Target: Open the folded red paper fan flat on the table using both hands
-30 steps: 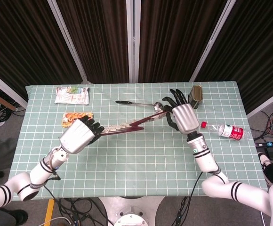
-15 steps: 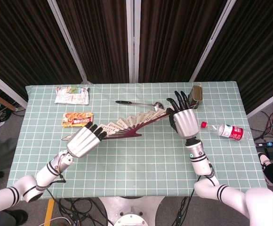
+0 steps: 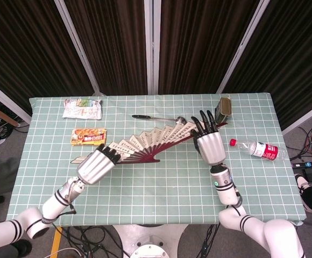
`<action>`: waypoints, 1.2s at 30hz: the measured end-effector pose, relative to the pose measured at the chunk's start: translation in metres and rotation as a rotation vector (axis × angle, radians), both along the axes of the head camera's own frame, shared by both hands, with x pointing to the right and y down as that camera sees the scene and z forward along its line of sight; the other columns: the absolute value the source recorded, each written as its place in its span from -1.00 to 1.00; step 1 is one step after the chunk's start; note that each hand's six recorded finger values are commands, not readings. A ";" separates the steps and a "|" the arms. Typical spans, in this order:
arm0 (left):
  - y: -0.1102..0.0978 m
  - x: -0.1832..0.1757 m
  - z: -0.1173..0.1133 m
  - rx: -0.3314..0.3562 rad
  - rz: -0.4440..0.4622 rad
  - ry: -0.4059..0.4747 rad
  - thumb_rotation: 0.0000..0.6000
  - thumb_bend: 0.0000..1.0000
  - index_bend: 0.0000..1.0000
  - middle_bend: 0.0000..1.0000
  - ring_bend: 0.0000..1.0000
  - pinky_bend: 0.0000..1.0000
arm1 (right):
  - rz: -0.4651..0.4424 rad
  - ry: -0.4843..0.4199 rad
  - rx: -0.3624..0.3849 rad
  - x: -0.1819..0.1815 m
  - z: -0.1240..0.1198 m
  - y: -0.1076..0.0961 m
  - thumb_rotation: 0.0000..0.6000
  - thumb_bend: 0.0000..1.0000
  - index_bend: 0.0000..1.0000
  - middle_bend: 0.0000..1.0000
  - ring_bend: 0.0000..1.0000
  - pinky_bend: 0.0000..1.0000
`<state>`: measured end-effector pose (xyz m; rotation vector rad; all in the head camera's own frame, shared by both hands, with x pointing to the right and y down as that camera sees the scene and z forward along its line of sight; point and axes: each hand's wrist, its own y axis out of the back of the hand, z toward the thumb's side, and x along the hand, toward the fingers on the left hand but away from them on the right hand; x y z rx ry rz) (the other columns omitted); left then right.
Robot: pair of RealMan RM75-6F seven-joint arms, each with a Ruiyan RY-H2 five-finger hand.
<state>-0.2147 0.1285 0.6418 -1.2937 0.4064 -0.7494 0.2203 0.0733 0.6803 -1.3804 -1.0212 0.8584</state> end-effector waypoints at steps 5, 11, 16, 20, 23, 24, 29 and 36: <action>0.009 -0.002 0.001 -0.018 -0.016 -0.026 1.00 -0.33 0.01 0.12 0.25 0.30 | -0.006 -0.003 0.004 0.002 0.000 0.008 1.00 0.20 0.11 -0.58 -1.00 -1.00; 0.015 -0.005 0.002 -0.042 -0.042 -0.057 1.00 -0.74 -0.32 -0.08 0.03 0.15 | -0.006 0.006 -0.002 0.006 0.002 0.014 1.00 0.20 0.05 -0.61 -1.00 -1.00; 0.021 -0.005 0.003 -0.118 -0.080 -0.072 1.00 -1.00 -0.60 -0.31 -0.25 -0.02 | -0.010 0.024 -0.012 0.010 0.005 0.023 1.00 0.18 -0.15 -0.67 -1.00 -1.00; 0.026 -0.005 0.002 -0.197 -0.108 -0.086 1.00 -1.00 -0.77 -0.50 -0.47 -0.19 | 0.000 0.043 -0.036 0.015 0.009 0.032 1.00 0.09 -0.66 -0.83 -1.00 -1.00; 0.029 -0.003 -0.002 -0.249 -0.118 -0.088 1.00 -1.00 -0.84 -0.59 -0.60 -0.30 | 0.016 0.055 -0.068 0.020 0.012 0.040 1.00 -0.18 -0.95 -0.97 -1.00 -1.00; 0.030 -0.003 -0.003 -0.261 -0.119 -0.089 1.00 -1.00 -0.87 -0.63 -0.66 -0.34 | 0.020 0.058 -0.081 0.021 0.012 0.042 1.00 -0.26 -0.99 -0.99 -1.00 -1.00; 0.031 -0.003 -0.005 -0.316 -0.128 -0.095 1.00 -1.00 -0.92 -0.74 -0.83 -0.47 | 0.043 0.061 -0.169 0.028 0.012 0.053 1.00 -0.65 -1.00 -1.00 -1.00 -1.00; 0.028 -0.005 -0.002 -0.463 -0.183 -0.053 1.00 -1.00 -0.95 -0.79 -0.90 -0.58 | 0.083 0.047 -0.306 0.043 -0.002 0.058 1.00 -0.85 -1.00 -1.00 -1.00 -1.00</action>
